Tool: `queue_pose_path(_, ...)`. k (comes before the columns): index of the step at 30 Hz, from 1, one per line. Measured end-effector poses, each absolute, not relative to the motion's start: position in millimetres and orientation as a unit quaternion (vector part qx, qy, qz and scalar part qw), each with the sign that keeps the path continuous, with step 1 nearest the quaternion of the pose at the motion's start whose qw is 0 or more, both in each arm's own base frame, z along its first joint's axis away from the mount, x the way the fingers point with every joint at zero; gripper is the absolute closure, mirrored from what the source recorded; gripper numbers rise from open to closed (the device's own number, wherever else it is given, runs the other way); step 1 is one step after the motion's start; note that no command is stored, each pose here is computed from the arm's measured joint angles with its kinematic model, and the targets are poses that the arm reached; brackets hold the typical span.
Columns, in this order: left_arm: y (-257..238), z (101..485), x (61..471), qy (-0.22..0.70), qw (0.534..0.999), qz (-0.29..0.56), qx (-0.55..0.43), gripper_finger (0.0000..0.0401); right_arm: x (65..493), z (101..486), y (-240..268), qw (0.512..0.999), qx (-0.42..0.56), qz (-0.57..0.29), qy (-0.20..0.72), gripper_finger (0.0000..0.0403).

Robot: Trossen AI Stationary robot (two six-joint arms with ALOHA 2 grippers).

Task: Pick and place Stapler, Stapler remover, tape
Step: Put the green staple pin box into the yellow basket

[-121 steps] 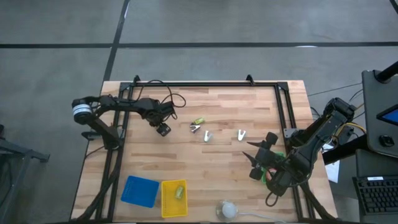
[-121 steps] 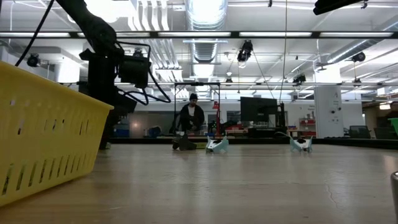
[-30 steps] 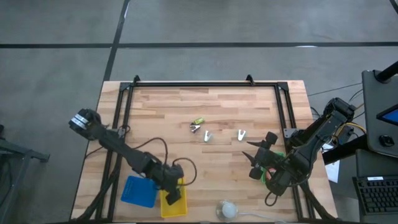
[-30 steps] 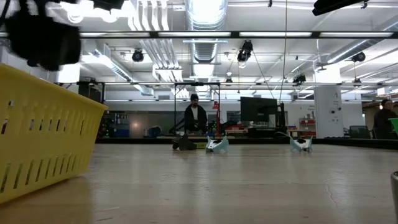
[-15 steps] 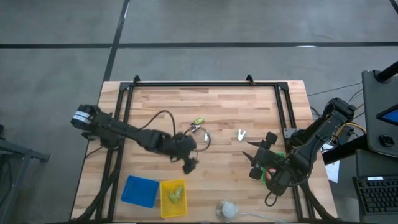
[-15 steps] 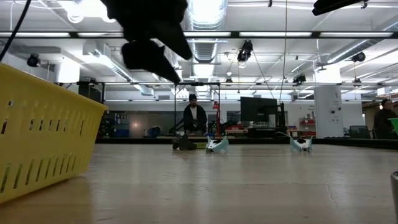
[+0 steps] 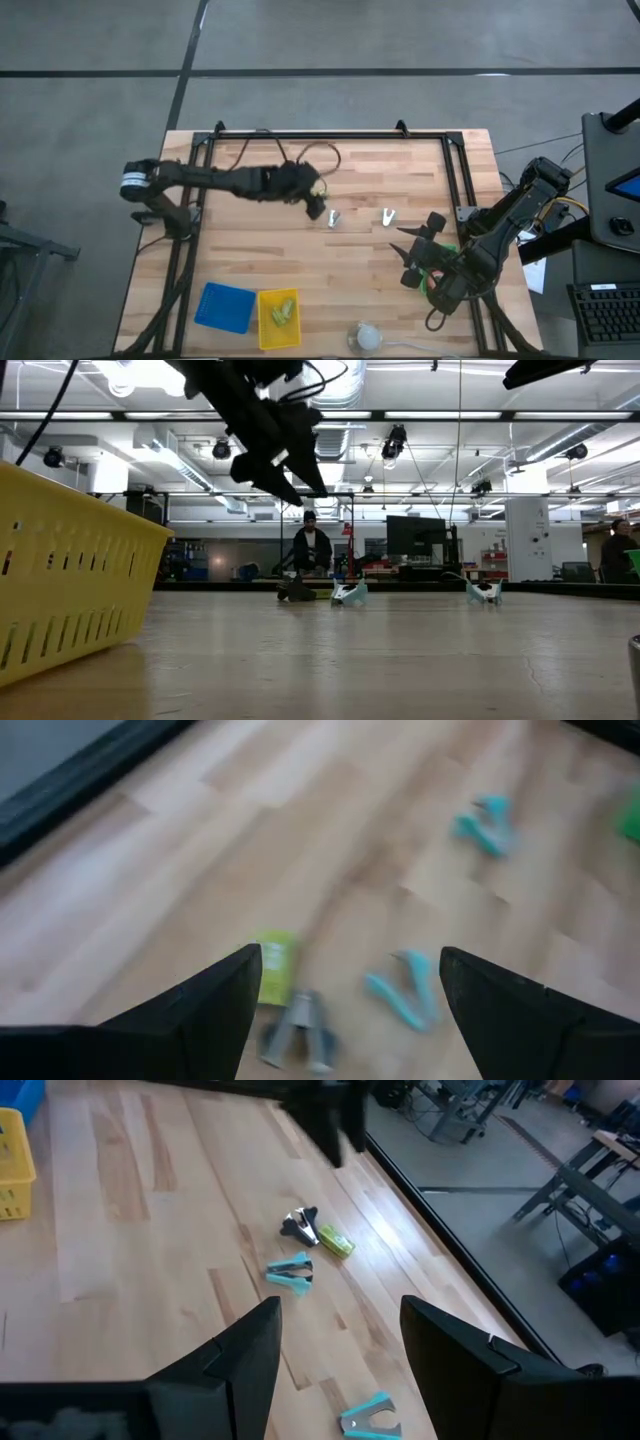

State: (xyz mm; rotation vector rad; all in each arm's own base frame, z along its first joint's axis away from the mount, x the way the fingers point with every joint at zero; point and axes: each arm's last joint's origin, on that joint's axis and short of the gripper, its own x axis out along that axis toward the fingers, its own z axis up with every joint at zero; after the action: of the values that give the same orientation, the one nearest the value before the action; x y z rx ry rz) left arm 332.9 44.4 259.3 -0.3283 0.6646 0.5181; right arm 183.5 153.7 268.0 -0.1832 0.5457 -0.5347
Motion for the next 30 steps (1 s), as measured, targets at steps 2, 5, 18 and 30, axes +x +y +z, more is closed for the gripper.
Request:
queue_pose_path(2, 59, 257, 332, 0.324, 0.896, 0.265, -0.151, 0.0091, 183, 266, 153, 0.923, -0.092, -0.261, 0.267, 0.0202)
queue_pose_path(5, 74, 251, 332, 0.337, 0.894, 0.270, -0.122, 0.0091, 182, 262, 152, 0.922, -0.095, -0.263, 0.270, 0.0202)
queue_pose_path(18, 90, 198, 363, 0.393, 0.871, 0.265, -0.131, 0.0091, 182, 259, 152, 0.922, -0.076, -0.262, 0.273, 0.0202)
queue_pose_path(30, 109, 171, 373, 0.457, 0.834, 0.281, -0.129, 0.0092, 182, 258, 153, 0.922, -0.071, -0.259, 0.277, 0.0202)
